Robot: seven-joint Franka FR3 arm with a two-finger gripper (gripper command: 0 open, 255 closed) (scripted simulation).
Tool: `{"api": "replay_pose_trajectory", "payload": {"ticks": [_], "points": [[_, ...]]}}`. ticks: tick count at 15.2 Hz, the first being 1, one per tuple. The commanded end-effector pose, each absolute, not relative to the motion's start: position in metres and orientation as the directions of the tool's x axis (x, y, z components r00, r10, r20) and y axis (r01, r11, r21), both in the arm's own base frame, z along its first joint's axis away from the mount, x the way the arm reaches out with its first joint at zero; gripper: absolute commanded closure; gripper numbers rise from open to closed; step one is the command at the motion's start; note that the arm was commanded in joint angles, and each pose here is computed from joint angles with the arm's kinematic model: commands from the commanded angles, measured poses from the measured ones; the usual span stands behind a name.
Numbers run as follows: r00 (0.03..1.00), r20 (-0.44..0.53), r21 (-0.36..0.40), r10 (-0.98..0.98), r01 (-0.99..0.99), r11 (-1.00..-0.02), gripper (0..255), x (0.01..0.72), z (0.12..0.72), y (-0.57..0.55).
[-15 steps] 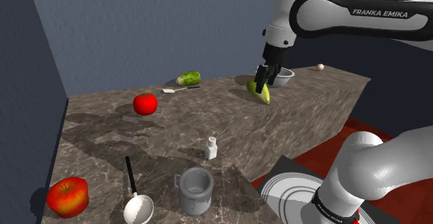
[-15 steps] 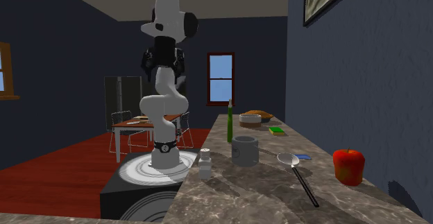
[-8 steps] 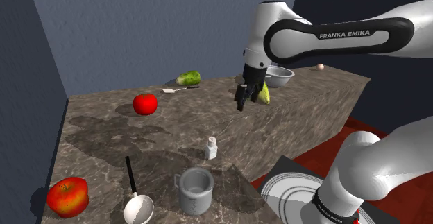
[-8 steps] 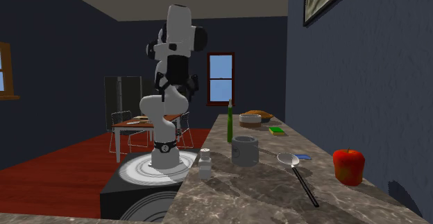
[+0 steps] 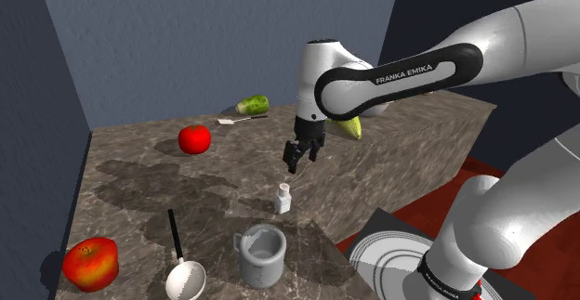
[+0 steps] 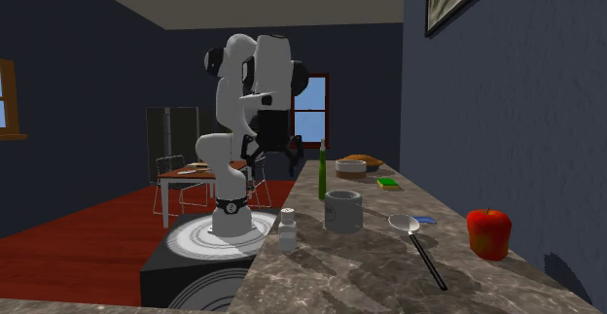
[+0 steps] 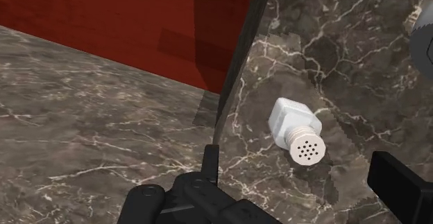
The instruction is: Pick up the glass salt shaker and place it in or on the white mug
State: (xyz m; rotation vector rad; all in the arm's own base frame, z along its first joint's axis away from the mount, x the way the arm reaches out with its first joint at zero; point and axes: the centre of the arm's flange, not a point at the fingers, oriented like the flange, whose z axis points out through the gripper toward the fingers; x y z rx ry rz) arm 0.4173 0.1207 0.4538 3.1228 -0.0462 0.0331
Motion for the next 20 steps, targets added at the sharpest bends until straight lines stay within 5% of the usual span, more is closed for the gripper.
{"api": "replay_pose_trajectory", "payload": {"ticks": [1, 20], "points": [[0.999, 0.014, 0.009, -0.036, -0.036, -0.999, 0, 0.427, 0.436, 0.131], [0.999, 0.001, -0.002, -0.044, -0.044, -0.999, 0, 0.443, 0.367, 0.15]]}}
